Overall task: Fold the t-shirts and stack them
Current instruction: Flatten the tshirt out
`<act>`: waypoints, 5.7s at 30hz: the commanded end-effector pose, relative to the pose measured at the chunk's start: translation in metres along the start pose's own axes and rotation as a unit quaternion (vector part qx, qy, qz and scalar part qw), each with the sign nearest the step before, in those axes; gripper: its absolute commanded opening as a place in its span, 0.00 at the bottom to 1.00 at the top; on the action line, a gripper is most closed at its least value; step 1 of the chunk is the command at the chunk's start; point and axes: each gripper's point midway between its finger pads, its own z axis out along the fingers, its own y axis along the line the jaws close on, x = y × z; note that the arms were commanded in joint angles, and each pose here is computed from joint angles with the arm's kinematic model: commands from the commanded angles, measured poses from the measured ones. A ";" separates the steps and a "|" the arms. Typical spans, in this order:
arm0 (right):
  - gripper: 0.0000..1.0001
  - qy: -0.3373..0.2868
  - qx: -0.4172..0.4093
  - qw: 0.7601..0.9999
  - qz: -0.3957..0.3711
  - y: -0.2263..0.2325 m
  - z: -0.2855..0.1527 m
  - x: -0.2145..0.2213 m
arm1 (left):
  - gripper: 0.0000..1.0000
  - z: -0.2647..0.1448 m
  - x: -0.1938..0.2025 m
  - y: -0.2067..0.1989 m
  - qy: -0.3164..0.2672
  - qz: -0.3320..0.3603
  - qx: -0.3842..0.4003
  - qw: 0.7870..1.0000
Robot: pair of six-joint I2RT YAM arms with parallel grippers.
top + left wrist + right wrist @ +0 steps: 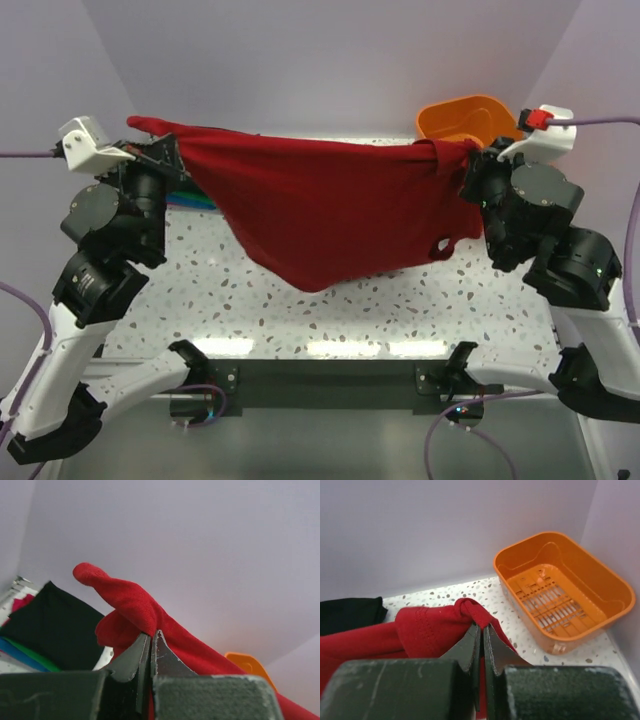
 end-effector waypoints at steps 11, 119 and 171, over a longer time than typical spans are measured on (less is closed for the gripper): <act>0.00 -0.006 0.015 0.996 -0.089 0.049 0.102 -0.008 | 0.00 0.071 -0.016 -0.013 -0.065 0.090 -0.112 0.988; 0.99 0.460 0.100 0.876 -0.106 -0.058 0.308 0.465 | 1.00 0.184 0.505 0.179 0.445 0.213 -0.146 0.858; 0.99 0.364 0.003 0.930 -0.060 -0.007 0.078 0.352 | 0.99 -0.185 0.360 0.249 0.497 0.024 -0.411 0.764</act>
